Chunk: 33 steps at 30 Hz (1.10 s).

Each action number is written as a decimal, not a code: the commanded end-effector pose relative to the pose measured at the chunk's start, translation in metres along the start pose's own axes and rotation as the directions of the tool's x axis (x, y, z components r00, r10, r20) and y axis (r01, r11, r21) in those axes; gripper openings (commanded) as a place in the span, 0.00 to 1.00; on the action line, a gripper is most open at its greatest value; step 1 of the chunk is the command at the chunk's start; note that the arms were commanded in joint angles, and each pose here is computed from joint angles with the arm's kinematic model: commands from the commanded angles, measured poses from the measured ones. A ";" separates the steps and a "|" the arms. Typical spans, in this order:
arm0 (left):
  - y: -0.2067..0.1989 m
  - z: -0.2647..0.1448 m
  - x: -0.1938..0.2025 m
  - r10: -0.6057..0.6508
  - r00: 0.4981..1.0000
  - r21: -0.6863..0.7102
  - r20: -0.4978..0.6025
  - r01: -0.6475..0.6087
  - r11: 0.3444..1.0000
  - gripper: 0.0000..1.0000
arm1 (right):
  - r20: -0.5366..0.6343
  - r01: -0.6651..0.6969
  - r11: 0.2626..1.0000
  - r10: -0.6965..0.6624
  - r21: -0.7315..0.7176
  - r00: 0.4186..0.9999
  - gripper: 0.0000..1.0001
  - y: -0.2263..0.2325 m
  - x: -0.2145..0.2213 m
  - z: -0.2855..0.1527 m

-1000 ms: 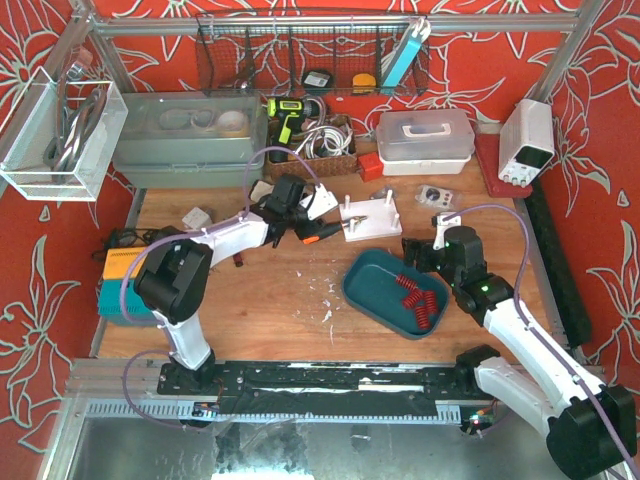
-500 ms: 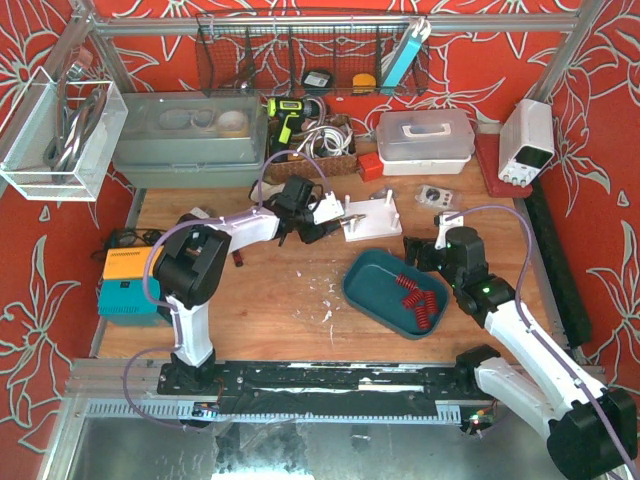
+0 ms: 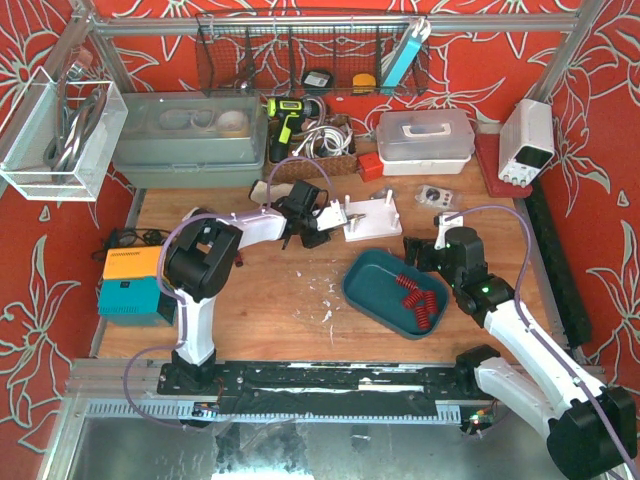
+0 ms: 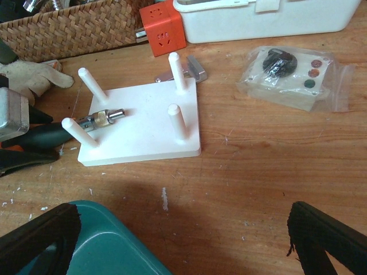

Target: Install the large spring

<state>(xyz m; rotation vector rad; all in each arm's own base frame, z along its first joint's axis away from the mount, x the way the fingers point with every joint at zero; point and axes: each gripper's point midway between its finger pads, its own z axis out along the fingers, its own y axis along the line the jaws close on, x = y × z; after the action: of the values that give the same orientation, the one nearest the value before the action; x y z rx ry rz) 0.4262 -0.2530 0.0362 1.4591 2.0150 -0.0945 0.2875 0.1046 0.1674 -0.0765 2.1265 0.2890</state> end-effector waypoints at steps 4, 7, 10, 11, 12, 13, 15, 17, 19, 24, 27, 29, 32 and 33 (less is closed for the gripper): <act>-0.009 0.008 0.004 0.015 1.000 0.034 -0.020 -0.014 0.999 0.50 | 0.008 -0.007 1.000 0.007 0.022 1.000 0.99 -0.003 0.003 0.002; -0.007 0.003 -0.001 0.021 1.000 0.025 -0.008 -0.021 0.999 0.37 | 0.004 -0.006 1.000 0.006 0.023 1.000 0.99 -0.003 0.004 0.002; -0.004 -0.003 -0.006 0.029 0.999 0.013 0.016 -0.029 0.999 0.26 | 0.004 -0.007 1.000 0.007 0.024 1.000 0.99 -0.004 0.004 0.002; -0.003 -0.006 -0.010 0.031 0.999 0.007 0.029 -0.031 0.999 0.24 | 0.003 -0.007 1.000 0.007 0.025 1.000 0.99 -0.004 0.004 0.002; -0.003 -0.008 -0.011 0.032 0.999 0.002 0.039 -0.032 0.999 0.22 | 0.004 -0.007 1.000 0.007 0.026 1.000 0.99 -0.004 0.004 0.002; -0.003 -0.010 -0.014 0.034 0.998 -0.003 0.050 -0.034 0.999 0.20 | 0.006 -0.007 1.000 0.007 0.027 1.000 0.99 -0.004 0.003 0.002; -0.003 -0.013 -0.019 0.039 0.997 -0.013 0.073 -0.038 0.999 0.17 | 0.005 -0.007 1.000 0.007 0.029 1.000 0.99 -0.005 0.004 0.002; -0.001 -0.018 -0.025 0.039 0.994 -0.030 0.100 -0.036 0.999 0.13 | 0.006 -0.007 0.999 0.007 0.032 1.000 0.99 -0.005 0.004 0.002; 0.002 -0.023 -0.031 0.034 0.991 -0.053 0.132 -0.027 0.998 0.10 | 0.003 -0.007 1.000 0.006 0.031 1.000 0.99 -0.005 0.005 0.003; 0.015 -0.041 -0.048 0.012 0.978 -0.110 0.207 0.011 0.994 0.00 | 0.001 -0.004 0.999 0.004 0.039 1.000 0.99 -0.006 0.005 0.004; 0.021 -0.051 -0.056 0.004 0.971 -0.139 0.240 0.030 0.990 0.00 | 0.001 -0.004 0.999 0.004 0.039 1.000 0.99 -0.006 0.006 0.004; 0.025 -0.057 -0.060 -0.005 0.966 -0.163 0.258 0.048 0.985 0.00 | 0.003 -0.004 0.999 0.004 0.041 1.000 0.99 -0.007 0.005 0.004; 0.030 -0.066 -0.065 -0.012 0.958 -0.190 0.287 0.069 0.979 0.00 | 0.003 -0.005 0.999 0.005 0.045 1.000 0.99 -0.008 0.006 0.004; 0.031 -0.068 -0.065 -0.015 0.956 -0.199 0.293 0.076 0.977 0.00 | 0.001 -0.005 0.999 0.005 0.043 1.000 0.99 -0.007 0.007 0.004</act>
<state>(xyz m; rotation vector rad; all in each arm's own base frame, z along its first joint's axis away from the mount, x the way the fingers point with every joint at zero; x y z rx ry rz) 0.4233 -0.2587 0.0826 1.3099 1.8930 -0.1070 0.2882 0.1002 0.1628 -0.0617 2.1346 0.2595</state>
